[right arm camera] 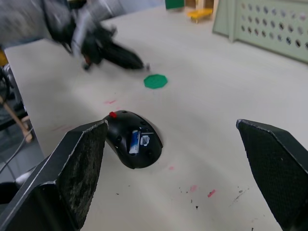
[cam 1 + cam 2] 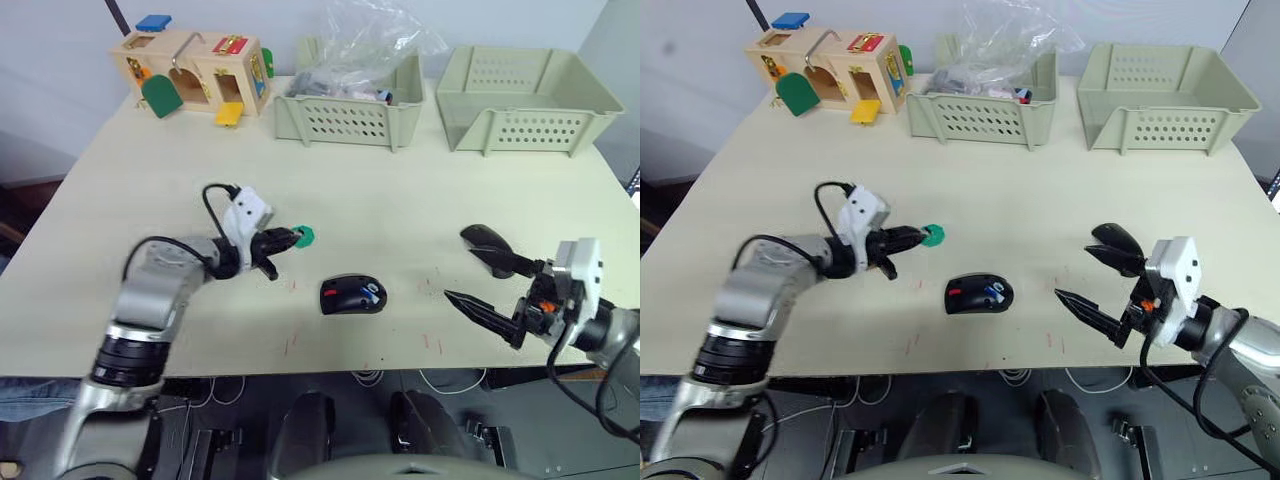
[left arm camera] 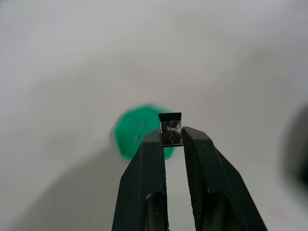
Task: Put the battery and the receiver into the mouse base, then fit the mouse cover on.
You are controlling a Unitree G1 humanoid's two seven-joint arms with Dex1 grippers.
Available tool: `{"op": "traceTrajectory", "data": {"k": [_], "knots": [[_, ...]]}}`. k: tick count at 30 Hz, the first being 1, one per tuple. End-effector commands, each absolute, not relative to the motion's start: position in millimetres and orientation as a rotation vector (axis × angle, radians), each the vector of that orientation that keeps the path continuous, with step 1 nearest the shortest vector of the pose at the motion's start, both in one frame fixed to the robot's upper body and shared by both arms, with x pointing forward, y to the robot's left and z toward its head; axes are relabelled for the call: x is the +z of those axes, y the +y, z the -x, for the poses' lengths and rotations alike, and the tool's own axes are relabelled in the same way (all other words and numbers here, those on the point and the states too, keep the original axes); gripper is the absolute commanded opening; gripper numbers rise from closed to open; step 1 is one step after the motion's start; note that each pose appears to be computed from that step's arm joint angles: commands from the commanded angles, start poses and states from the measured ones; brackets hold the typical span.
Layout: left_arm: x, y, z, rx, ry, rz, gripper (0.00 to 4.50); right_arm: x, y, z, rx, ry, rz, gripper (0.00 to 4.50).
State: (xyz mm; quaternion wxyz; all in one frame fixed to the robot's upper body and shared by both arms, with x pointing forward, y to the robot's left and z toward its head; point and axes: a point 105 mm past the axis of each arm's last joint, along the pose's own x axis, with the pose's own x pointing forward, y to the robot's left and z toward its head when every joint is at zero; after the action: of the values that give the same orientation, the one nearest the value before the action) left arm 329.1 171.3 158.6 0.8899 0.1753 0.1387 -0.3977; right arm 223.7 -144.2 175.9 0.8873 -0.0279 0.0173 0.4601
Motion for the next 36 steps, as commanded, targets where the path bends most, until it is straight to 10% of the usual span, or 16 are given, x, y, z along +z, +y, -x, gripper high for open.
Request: {"op": "traceTrajectory", "data": {"k": [1,34,36], "knots": [[190.9,159.2,-317.0,-0.975,0.188,-0.434,0.05,192.6,-130.5,-226.2,0.981,-0.007,0.102,4.50],[272.1,91.8,-324.9,-1.337,-0.203,-0.867,0.05,262.9,-61.1,-301.5,1.104,0.533,-0.481,4.50],[272.4,90.6,-324.7,-1.339,-0.208,-0.867,0.05,262.6,-60.6,-301.0,1.109,0.540,-0.474,3.78]]}}
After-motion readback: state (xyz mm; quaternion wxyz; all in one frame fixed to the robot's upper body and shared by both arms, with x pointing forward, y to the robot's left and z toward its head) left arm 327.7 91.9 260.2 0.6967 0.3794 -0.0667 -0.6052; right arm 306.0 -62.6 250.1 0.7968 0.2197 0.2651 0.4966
